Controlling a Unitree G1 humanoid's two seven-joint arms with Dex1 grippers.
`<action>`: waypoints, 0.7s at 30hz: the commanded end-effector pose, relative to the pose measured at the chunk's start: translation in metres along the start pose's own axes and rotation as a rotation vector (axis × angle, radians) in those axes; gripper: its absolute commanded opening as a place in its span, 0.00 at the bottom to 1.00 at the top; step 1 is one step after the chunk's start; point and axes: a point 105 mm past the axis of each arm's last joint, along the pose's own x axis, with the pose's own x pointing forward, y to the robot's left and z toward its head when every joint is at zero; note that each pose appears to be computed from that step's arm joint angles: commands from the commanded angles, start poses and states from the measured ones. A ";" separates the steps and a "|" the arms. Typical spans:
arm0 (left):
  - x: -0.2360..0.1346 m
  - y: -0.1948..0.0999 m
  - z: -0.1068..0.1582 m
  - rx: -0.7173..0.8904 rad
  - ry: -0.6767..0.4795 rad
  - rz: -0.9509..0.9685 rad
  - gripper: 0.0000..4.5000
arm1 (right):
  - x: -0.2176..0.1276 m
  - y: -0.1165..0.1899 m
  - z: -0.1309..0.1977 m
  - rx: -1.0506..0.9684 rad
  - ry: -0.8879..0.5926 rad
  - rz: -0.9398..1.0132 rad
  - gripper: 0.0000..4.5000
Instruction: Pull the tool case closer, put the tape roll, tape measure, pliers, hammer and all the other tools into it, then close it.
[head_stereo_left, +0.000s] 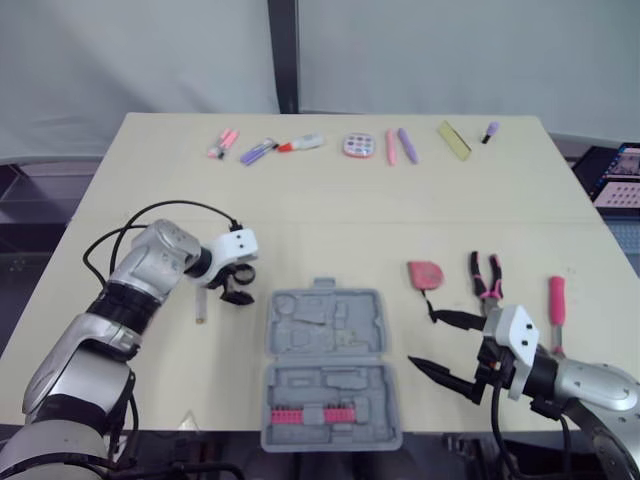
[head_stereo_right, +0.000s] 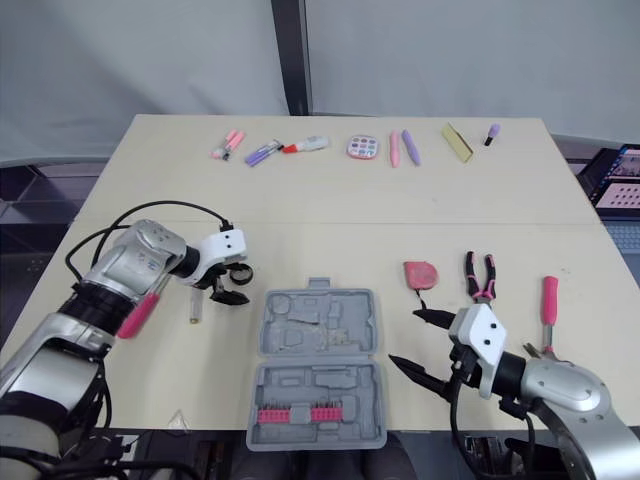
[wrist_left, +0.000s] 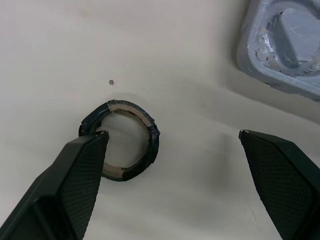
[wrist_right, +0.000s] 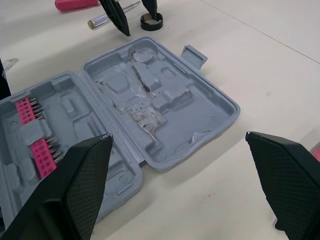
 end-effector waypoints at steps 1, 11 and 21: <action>-0.005 0.006 0.003 0.009 -0.015 0.016 1.00 | -0.002 0.001 0.009 -0.027 -0.023 -0.013 1.00; 0.005 0.002 -0.003 -0.012 -0.021 0.001 1.00 | -0.003 0.001 0.011 -0.022 -0.035 -0.016 1.00; 0.008 0.000 -0.008 -0.032 -0.041 0.000 1.00 | -0.003 0.002 0.015 -0.020 -0.059 0.000 1.00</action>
